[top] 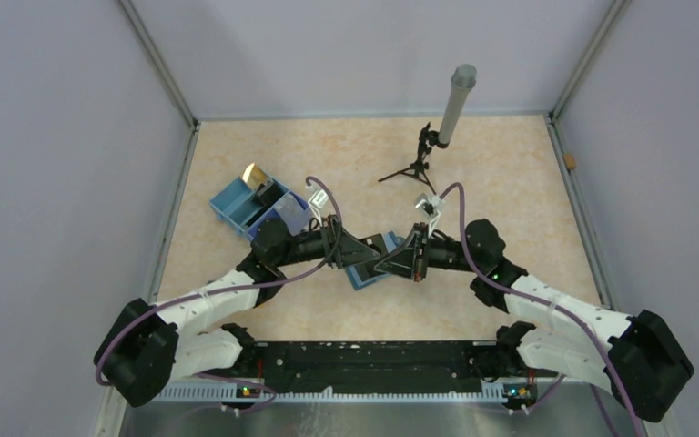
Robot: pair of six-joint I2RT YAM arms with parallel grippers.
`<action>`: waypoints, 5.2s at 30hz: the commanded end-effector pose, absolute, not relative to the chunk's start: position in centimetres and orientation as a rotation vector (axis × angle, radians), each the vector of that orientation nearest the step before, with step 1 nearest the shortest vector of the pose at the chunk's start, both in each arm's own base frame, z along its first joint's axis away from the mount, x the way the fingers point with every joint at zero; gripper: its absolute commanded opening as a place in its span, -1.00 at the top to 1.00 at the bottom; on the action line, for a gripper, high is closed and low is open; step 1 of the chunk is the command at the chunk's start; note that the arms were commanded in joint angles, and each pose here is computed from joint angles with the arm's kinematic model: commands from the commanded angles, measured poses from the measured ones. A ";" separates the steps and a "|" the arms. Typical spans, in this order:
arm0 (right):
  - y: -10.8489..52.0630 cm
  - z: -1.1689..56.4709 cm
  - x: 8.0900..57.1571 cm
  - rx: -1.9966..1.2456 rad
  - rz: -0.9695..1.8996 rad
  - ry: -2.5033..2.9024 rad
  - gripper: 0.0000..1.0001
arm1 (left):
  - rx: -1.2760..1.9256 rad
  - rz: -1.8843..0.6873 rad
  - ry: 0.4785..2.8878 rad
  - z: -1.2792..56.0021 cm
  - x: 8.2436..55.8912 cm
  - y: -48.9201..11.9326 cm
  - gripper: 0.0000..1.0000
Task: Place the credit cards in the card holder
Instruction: Insert the credit card into the card holder.
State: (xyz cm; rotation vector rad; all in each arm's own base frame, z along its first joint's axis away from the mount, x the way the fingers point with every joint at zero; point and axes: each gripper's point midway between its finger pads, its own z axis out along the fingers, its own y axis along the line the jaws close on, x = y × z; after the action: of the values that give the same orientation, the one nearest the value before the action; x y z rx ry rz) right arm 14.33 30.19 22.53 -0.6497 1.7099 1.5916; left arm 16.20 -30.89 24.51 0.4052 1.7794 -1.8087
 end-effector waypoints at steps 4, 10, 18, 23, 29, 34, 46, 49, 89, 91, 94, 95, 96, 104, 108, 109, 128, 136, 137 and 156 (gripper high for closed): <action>30.2 24.0 13.7 -0.687 1.615 1.620 1.00 | 0.377 -1.841 1.616 27.5 16.1 -30.3 0.45; 30.1 24.0 14.2 -0.651 1.593 1.634 1.00 | 0.365 -1.846 1.640 27.0 15.9 -30.2 1.00; 26.8 19.4 20.3 -0.419 1.150 1.947 -0.41 | 0.011 -1.505 1.967 19.1 19.5 -27.9 1.00; 23.1 15.0 23.6 -0.274 0.951 2.125 -0.52 | -0.193 -1.429 2.078 15.4 20.5 -27.0 1.00; 22.0 9.9 25.9 -0.236 0.812 2.282 -0.53 | -0.267 -1.468 2.123 13.4 21.2 -28.1 1.00; 22.5 7.9 27.4 -0.263 0.780 2.312 -0.51 | -0.303 -1.438 2.144 12.4 22.0 -28.3 1.00; 23.6 4.8 27.8 -0.324 0.805 2.379 -0.13 | -0.342 -1.422 2.188 10.1 23.2 -29.3 1.00; 23.6 4.1 27.7 -0.314 0.805 2.399 0.05 | -0.324 -1.405 2.207 9.7 23.7 -29.7 1.00; 22.2 1.7 27.2 -0.191 0.713 2.500 1.00 | -0.422 -1.292 2.269 4.7 26.6 -29.6 1.00; 22.1 1.6 27.2 -0.191 0.711 2.501 1.00 | -0.426 -1.290 2.273 4.5 26.6 -29.6 1.00; 22.1 1.6 27.2 -0.189 0.711 2.501 1.00 | -0.436 -1.287 2.282 4.3 26.6 -29.5 1.00; 22.1 1.6 27.2 -0.187 0.711 2.502 1.00 | -0.440 -1.288 2.287 4.2 26.5 -29.5 1.00; 22.1 1.7 27.3 -0.188 0.710 2.500 1.00 | -0.448 -1.290 2.290 4.1 26.4 -29.5 1.00; 22.2 1.8 27.4 -0.181 0.713 2.493 1.00 | -0.477 -1.325 2.310 3.4 26.1 -30.1 1.00; 22.1 1.8 27.4 -0.181 0.705 2.493 1.00 | -0.487 -1.330 2.321 3.0 26.0 -30.2 1.00; 22.1 1.8 27.4 -0.181 0.703 2.494 1.00 | -0.487 -1.329 2.324 2.9 25.9 -30.2 1.00; 21.9 1.8 27.5 -0.175 0.690 2.494 1.00 | -0.600 -1.394 2.371 2.0 24.9 -30.6 1.00; 21.8 2.1 27.5 -0.172 0.685 2.486 1.00 | -0.631 -1.417 2.387 1.5 24.8 -30.9 1.00; 21.8 2.2 27.6 -0.174 0.686 2.484 1.00 | -0.623 -1.417 2.390 1.5 24.8 -30.9 1.00; 21.8 2.2 27.6 -0.177 0.681 2.486 1.00 | -0.440 -1.503 2.382 2.0 25.9 -31.0 1.00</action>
State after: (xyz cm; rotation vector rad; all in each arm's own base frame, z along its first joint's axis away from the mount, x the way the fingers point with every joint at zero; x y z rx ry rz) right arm 26.59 22.59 2.08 -0.1955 2.4937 0.7563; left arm 26.14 -31.04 2.90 -0.5081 2.3447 -1.5077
